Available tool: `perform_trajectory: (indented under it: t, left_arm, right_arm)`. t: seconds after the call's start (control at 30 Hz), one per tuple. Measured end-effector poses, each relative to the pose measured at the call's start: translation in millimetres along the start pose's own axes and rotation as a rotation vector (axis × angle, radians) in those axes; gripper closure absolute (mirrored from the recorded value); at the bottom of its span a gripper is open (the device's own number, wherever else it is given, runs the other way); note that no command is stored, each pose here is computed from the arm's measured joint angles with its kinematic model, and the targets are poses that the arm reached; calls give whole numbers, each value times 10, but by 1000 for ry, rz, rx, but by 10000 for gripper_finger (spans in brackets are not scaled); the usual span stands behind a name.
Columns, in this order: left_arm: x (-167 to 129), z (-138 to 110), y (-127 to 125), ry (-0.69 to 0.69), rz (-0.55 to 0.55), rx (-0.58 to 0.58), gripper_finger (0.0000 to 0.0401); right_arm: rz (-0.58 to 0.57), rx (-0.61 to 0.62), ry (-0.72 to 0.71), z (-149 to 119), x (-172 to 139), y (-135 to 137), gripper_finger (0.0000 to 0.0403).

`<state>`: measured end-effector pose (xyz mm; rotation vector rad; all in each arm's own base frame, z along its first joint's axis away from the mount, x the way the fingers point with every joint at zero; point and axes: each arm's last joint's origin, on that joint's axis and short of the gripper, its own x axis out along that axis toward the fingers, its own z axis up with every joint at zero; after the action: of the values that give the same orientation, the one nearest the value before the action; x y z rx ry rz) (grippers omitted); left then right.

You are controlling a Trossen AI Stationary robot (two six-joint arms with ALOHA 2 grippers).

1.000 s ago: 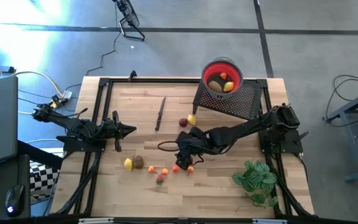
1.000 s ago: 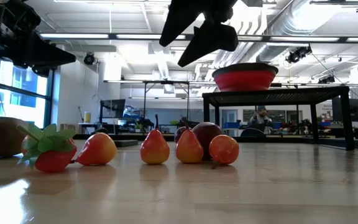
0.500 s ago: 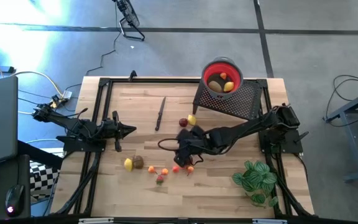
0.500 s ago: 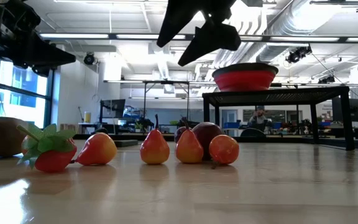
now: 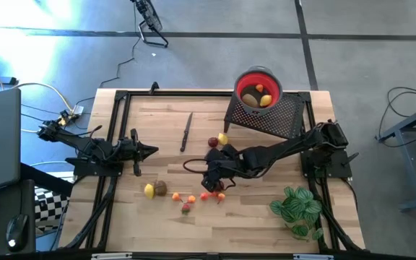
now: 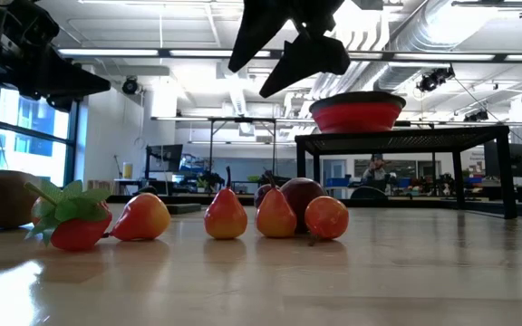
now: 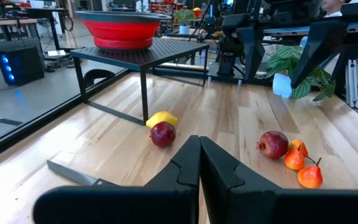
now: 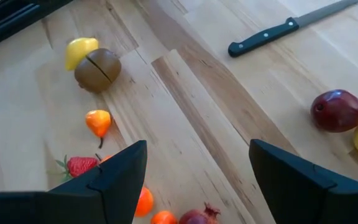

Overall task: Pick & Place Fruit
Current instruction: Put the red pomegranate into the red strainer bowl on the shelf

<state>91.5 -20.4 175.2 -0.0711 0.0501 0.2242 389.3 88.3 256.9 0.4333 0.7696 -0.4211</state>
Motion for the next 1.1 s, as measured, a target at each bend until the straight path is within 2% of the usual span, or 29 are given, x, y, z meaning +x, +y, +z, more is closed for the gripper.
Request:
perform_trajectory:
  t: [0.23,0.43,0.83,1.1]
  left_arm:
    - [0,2,0,-2,0,-5,401]
    - [0,5,-1,-6,-1,-7,401]
    - [0,8,-1,-8,-1,-10,401]
    - [0,7,-1,-7,-1,-9,401]
  right_arm:
    - [9,3,4,2,-1,3,128]
    - [55,129,73,-37,-8,25,128]
    - [12,62,169,-231,-76,70,128]
    - [-27,3,235,-430,197,120,128]
